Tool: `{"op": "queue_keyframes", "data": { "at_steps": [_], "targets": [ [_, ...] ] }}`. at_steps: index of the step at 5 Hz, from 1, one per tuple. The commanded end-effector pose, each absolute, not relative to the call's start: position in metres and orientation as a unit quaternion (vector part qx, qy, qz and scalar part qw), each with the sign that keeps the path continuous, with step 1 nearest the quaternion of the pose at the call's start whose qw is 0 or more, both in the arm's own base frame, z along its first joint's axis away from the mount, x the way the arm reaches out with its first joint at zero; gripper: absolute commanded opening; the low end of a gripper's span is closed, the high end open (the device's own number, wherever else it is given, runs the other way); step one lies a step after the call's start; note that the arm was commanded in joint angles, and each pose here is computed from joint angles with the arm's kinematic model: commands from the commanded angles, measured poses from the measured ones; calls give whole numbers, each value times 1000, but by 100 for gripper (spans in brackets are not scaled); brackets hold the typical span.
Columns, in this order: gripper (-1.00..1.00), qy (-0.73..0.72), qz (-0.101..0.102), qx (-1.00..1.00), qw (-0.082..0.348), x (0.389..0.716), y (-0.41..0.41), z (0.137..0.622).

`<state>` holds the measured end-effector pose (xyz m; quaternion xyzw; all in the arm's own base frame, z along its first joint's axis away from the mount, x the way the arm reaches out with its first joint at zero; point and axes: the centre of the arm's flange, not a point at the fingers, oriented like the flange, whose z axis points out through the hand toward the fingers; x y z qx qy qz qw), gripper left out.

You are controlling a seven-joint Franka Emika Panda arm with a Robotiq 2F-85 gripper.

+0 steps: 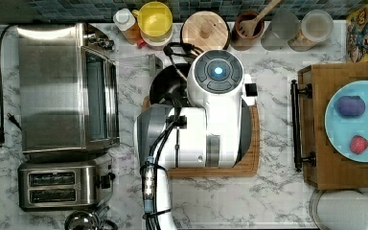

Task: Put the bowl in the oven.

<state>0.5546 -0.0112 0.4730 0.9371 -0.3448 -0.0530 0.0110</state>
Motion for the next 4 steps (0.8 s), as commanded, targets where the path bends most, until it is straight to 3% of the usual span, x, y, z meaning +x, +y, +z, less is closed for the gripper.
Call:
{"op": "queue_keyframes", "data": {
  "at_steps": [1,2,3,4],
  "targets": [
    [-100,-295,-51,954,9,567,-3,469],
    [-100,-247,-42,968,-17,582,10,467],
    [-100,-176,-13,984,-29,597,37,472],
    [-100,-94,39,994,-47,597,69,480]
  ]
}}
